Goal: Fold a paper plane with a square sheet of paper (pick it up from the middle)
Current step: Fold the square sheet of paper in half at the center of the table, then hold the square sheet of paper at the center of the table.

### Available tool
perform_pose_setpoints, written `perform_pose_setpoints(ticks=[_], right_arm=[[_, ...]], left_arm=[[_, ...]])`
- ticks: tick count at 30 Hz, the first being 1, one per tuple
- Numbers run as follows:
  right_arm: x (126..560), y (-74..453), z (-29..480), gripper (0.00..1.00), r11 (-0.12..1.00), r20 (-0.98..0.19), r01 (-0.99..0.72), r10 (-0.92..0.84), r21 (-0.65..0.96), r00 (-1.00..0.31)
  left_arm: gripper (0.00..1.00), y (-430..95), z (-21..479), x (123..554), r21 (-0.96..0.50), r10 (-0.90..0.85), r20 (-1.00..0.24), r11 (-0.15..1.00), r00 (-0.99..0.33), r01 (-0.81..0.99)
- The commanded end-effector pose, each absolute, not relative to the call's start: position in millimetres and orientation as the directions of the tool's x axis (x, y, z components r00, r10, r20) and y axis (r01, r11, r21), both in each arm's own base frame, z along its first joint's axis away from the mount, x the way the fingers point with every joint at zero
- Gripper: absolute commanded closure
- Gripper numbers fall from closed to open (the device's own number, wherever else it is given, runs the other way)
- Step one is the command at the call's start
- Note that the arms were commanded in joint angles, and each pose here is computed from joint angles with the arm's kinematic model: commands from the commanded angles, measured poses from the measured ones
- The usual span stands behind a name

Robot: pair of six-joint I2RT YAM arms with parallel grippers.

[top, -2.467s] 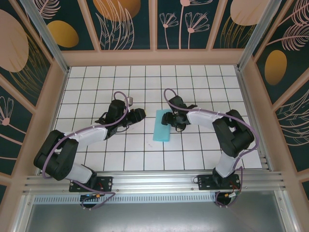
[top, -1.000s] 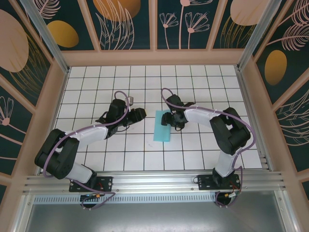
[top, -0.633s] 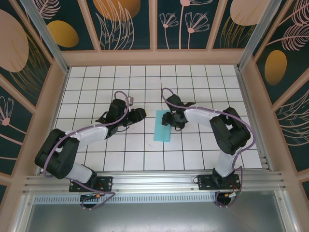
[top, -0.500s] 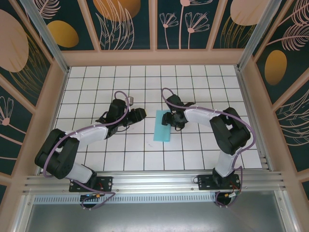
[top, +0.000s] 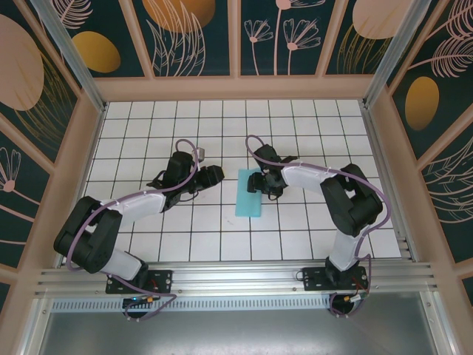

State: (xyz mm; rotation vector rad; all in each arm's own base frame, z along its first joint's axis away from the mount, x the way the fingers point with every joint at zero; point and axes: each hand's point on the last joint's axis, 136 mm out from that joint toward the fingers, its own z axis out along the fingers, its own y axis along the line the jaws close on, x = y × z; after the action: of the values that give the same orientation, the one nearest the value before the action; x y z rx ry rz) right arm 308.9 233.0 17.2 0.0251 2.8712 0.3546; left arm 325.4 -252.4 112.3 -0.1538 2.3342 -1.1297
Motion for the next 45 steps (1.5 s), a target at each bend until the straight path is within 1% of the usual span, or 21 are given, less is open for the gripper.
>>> perform_pose_setpoints(ticks=[1,14,18,27,33,35,37,38,39,41,42,45], right_arm=[[301,236,-17,0.31,0.973,-0.186,-0.005,0.038,0.23,-0.982],[300,234,-17,0.33,0.97,-0.185,0.033,0.079,0.24,-0.98],[300,237,-17,0.33,0.97,-0.185,0.008,0.055,0.242,-0.981],[298,235,-21,0.33,0.972,-0.175,0.011,0.053,0.234,-0.983],[297,233,-24,0.33,0.976,-0.171,0.015,0.054,0.219,-0.984],[297,233,-24,0.33,0.976,-0.168,0.015,0.053,0.219,-0.984],[297,233,-25,0.33,0.976,-0.167,0.015,0.053,0.218,-0.984],[297,233,-25,0.33,0.976,-0.168,0.013,0.051,0.218,-0.985],[297,233,-26,0.33,0.976,-0.167,0.013,0.051,0.218,-0.985],[297,232,-27,0.33,0.976,-0.165,0.016,0.053,0.216,-0.985],[296,233,-27,0.33,0.976,-0.166,0.014,0.052,0.219,-0.985],[295,233,-28,0.33,0.976,-0.163,0.016,0.053,0.218,-0.985]], left_arm=[[0.58,-258,117,327,-0.758,-0.305,-0.422,0.636,-0.854,0.148],[0.58,-258,116,326,-0.758,-0.304,-0.421,0.635,-0.855,0.147],[0.58,-259,117,326,-0.759,-0.303,-0.422,0.634,-0.854,0.151],[0.57,-260,115,326,-0.761,-0.298,-0.415,0.631,-0.859,0.149],[0.6,-264,111,326,-0.772,-0.295,-0.397,0.62,-0.869,0.141],[0.63,-267,111,328,-0.779,-0.291,-0.388,0.61,-0.874,0.143],[0.69,-272,111,328,-0.788,-0.284,-0.382,0.597,-0.88,0.15],[0.75,-274,110,329,-0.79,-0.282,-0.38,0.594,-0.881,0.15],[0.85,-278,108,330,-0.792,-0.276,-0.374,0.592,-0.885,0.151],[0.98,-286,106,331,-0.798,-0.26,-0.361,0.582,-0.896,0.153],[1.0,-290,103,332,-0.801,-0.252,-0.355,0.579,-0.901,0.153],[1.0,-299,92,335,-0.803,-0.245,-0.32,0.583,-0.915,0.125]])
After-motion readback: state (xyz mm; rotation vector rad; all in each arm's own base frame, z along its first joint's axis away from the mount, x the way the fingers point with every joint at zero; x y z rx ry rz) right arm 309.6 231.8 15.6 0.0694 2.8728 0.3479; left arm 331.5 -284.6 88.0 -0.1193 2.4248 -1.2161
